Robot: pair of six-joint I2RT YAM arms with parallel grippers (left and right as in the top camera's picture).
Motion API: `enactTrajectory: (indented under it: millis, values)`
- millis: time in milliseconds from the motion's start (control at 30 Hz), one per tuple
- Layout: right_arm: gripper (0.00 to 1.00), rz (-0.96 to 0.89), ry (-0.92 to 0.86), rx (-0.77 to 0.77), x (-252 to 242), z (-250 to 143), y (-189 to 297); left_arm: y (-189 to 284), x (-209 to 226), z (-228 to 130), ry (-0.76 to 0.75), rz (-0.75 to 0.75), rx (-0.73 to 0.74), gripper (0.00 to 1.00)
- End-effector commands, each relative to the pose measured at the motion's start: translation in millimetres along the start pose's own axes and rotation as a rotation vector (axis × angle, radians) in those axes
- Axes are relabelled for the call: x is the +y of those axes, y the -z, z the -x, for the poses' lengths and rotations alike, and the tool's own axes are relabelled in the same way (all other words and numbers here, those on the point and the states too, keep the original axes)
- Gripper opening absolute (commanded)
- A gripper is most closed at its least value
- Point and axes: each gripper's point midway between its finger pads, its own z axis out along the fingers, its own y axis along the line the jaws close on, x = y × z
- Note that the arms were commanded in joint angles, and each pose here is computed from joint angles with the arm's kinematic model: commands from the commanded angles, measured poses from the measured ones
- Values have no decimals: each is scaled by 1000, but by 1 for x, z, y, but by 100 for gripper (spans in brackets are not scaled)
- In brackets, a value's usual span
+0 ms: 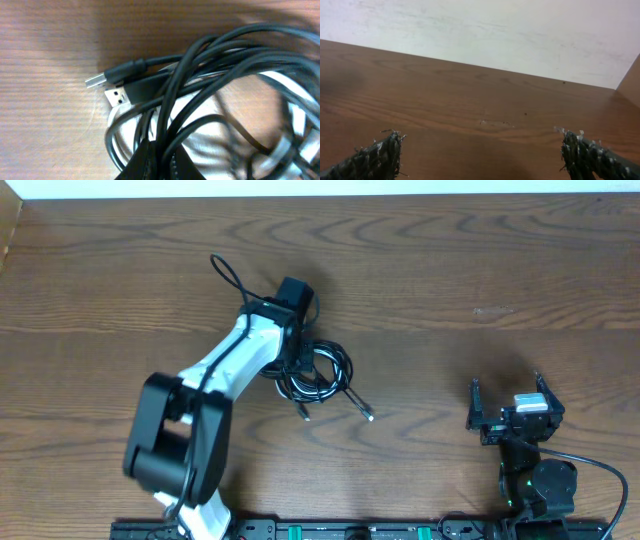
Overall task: Untangle cables
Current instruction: 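Lower the open left gripper toward the cable coil's near edge, then position the left gripper fingers around a black cable loop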
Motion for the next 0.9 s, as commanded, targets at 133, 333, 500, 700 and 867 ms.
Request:
enactTrajectory:
  millis: [133,333,500,700,867]
  values:
    - [99,9,-10,-2,2,0,0,78,-9,15,-11,-75,-212,46]
    - [99,9,-10,-2,2,0,0,99,-8,2,124,-97,-218,60]
    - [99,9,-10,-2,2,0,0,86,-12,-31,148,-63,-94,60]
    - [99,9,-10,-2,2,0,0,66,-30,-59,144,-44,-19,60]
    - [99,9,-10,-2,2,0,0,46,-50,-68,177,-72,-40,59]
